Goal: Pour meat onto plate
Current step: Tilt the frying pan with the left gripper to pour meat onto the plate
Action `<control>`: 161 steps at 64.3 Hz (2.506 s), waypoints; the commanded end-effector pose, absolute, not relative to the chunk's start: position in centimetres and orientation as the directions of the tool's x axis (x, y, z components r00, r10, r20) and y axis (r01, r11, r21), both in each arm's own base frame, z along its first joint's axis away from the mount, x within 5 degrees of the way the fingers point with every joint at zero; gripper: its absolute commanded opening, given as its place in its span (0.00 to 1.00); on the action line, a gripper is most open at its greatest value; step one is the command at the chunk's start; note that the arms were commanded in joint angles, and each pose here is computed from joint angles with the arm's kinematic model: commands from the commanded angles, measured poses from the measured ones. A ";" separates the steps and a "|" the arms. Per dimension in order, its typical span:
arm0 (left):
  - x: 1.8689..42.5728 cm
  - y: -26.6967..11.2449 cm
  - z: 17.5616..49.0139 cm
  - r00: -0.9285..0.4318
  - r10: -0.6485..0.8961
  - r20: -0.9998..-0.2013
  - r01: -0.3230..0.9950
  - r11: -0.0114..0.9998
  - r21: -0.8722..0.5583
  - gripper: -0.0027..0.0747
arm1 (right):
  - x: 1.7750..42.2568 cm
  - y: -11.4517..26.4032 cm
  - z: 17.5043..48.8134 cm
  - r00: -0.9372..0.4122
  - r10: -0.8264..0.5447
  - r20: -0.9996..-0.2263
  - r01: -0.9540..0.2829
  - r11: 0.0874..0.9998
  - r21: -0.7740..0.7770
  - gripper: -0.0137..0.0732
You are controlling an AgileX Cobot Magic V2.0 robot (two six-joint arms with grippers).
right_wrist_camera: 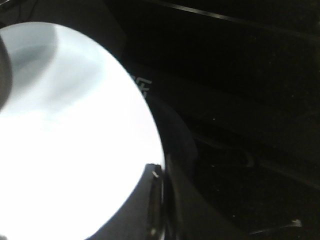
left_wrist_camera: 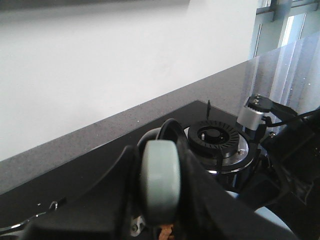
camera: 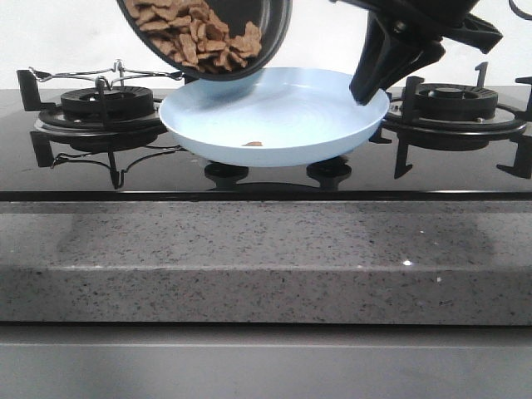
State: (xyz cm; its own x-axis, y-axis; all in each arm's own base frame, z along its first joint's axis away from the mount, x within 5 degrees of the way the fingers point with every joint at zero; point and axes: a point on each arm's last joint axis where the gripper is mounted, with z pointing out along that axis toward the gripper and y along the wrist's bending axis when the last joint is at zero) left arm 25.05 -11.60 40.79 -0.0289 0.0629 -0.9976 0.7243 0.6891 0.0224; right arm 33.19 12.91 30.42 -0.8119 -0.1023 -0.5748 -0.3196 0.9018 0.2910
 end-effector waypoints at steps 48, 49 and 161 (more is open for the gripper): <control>22.5 -12.4 45.1 0.384 0.157 -0.910 0.745 0.530 0.406 0.02 | 32.7 12.8 33.2 -0.751 -0.056 -0.658 -0.336 0.890 0.308 0.03; 22.5 -12.4 45.1 0.384 0.157 -0.910 0.745 0.530 0.406 0.02 | 32.7 12.8 33.2 -0.751 -0.056 -0.658 -0.336 0.890 0.308 0.03; 21.9 -12.8 44.9 0.608 0.275 -0.745 0.636 0.393 0.664 0.02 | 32.7 12.8 33.2 -0.751 -0.056 -0.658 -0.336 0.890 0.308 0.03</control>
